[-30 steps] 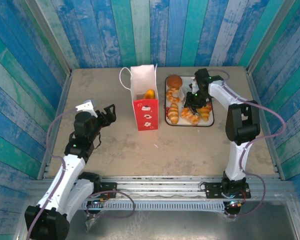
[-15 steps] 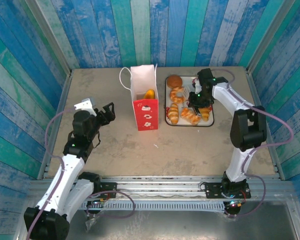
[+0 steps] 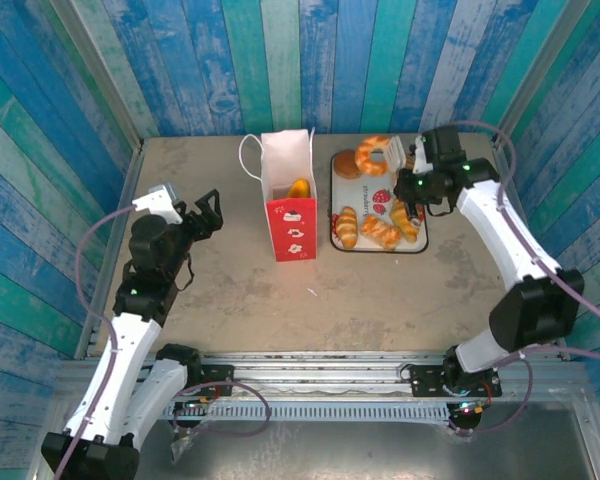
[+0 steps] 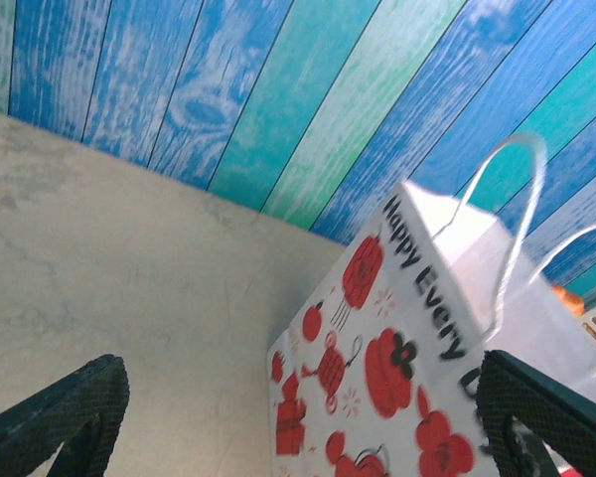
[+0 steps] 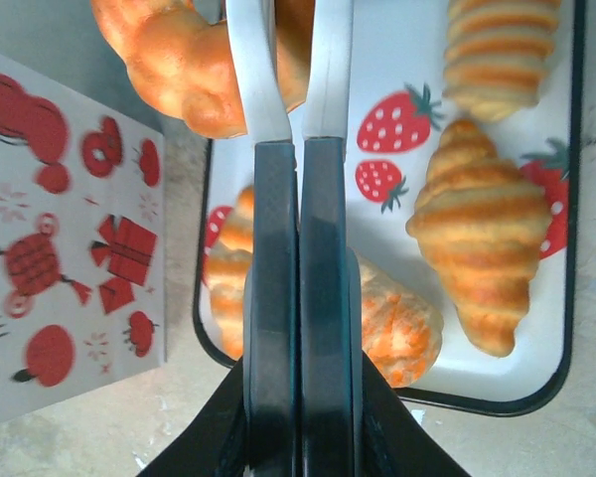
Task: Place the fake bread into the paper bag
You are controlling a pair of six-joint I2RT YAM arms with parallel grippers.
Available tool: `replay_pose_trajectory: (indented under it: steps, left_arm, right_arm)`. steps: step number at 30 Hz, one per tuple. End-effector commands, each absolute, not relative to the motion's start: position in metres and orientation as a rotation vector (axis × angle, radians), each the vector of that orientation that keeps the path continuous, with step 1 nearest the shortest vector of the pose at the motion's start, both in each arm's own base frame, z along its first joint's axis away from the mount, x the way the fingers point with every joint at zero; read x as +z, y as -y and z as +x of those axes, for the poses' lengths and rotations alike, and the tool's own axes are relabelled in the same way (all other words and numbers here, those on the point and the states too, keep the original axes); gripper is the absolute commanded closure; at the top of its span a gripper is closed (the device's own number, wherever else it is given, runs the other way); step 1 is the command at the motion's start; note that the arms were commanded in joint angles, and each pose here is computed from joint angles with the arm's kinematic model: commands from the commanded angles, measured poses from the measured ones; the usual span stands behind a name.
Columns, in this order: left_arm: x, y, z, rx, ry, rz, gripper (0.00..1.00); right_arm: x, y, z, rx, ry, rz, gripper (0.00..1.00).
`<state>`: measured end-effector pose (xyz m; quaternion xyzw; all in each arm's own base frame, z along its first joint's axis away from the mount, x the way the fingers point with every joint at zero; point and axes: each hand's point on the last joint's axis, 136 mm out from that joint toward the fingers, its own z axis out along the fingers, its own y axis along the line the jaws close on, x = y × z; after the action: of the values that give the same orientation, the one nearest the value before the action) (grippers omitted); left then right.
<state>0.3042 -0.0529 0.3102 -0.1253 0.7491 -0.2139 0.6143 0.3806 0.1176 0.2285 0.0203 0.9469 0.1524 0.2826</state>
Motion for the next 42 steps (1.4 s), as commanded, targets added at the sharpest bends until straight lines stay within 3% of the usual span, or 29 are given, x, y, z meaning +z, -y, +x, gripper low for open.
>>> replay_pose_trajectory:
  steps: [1, 5, 13, 21, 27, 37, 40, 42]
  left_arm:
    - [0.340, 0.056, 0.307, -0.505, -1.695, -0.256, 0.04]
    - [0.372, 0.073, 0.320, -0.570, -1.712, -0.183, 0.00]
    - [0.407, 0.105, 0.354, -0.624, -1.796, -0.007, 0.08]
    - [0.389, 0.135, 0.381, -0.736, -1.897, 0.119, 0.19]
    - [0.366, 0.145, 0.398, -0.782, -1.956, 0.134, 0.31]
    - [0.354, 0.138, 0.403, -0.713, -1.970, 0.128, 0.90]
    - [0.352, 0.132, 0.402, -0.677, -1.972, 0.108, 1.00]
    - [0.354, 0.130, 0.400, -0.666, -1.965, 0.098, 1.00]
  right_arm:
    - [0.268, -0.115, 0.370, 0.412, -2.423, 0.068, 0.97]
    - [0.305, -0.117, 0.354, 0.416, -2.325, 0.061, 0.97]
    - [0.378, -0.133, 0.322, 0.422, -2.125, 0.013, 0.98]
    - [0.427, -0.163, 0.298, 0.473, -1.996, -0.062, 0.98]
    - [0.446, -0.220, 0.285, 0.575, -1.930, -0.191, 0.99]
    - [0.436, -0.287, 0.290, 0.620, -1.922, -0.295, 0.99]
    - [0.425, -0.301, 0.292, 0.648, -1.943, -0.314, 0.99]
    - [0.416, -0.308, 0.294, 0.650, -1.967, -0.330, 0.99]
